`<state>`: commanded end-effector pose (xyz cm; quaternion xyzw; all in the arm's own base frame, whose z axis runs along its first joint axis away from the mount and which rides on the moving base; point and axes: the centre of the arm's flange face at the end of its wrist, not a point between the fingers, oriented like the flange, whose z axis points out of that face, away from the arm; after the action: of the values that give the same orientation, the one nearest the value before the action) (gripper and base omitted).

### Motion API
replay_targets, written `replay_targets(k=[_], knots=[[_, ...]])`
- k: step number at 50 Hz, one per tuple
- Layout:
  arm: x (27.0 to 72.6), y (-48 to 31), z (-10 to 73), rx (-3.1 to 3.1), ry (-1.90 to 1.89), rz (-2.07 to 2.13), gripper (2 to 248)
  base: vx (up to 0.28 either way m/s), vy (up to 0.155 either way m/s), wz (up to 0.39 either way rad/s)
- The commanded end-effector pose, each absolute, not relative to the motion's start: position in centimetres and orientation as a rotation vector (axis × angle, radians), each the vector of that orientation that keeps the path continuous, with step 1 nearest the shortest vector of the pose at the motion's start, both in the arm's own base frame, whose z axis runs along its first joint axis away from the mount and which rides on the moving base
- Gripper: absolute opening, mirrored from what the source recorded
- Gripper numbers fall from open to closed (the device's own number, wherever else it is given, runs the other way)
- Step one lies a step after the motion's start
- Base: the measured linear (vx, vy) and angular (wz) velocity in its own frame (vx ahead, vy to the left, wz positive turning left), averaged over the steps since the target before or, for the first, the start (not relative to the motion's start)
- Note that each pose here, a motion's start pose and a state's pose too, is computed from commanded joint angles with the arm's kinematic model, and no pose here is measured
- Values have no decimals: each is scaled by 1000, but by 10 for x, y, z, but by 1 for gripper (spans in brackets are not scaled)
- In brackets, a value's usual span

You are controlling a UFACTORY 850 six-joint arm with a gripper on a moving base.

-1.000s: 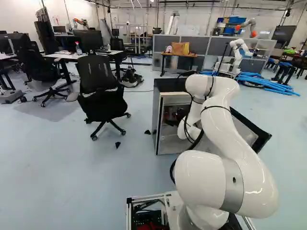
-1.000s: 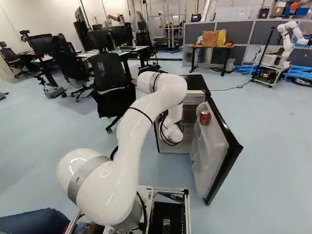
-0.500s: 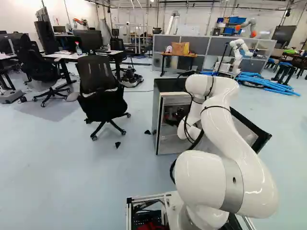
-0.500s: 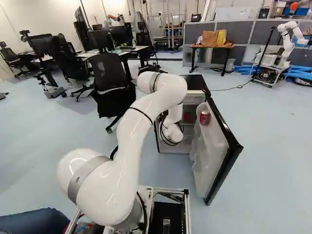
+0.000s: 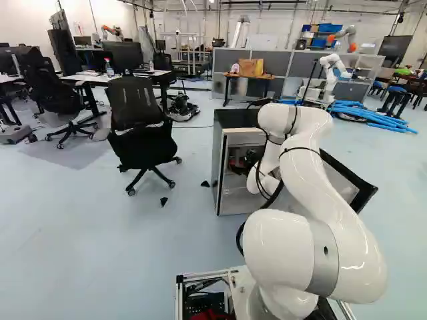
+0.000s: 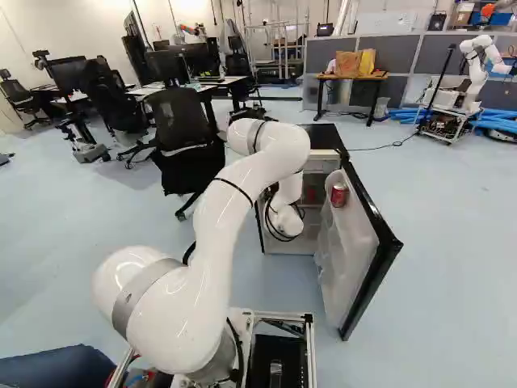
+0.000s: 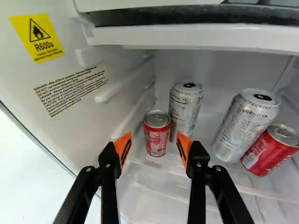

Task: Grab a drink from the fridge

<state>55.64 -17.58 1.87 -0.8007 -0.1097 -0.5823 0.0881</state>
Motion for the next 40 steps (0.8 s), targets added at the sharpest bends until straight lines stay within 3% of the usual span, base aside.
replay_targets(k=[40], knots=[[570,-177,13,-2393,-352,-1730,152,0,0,0]])
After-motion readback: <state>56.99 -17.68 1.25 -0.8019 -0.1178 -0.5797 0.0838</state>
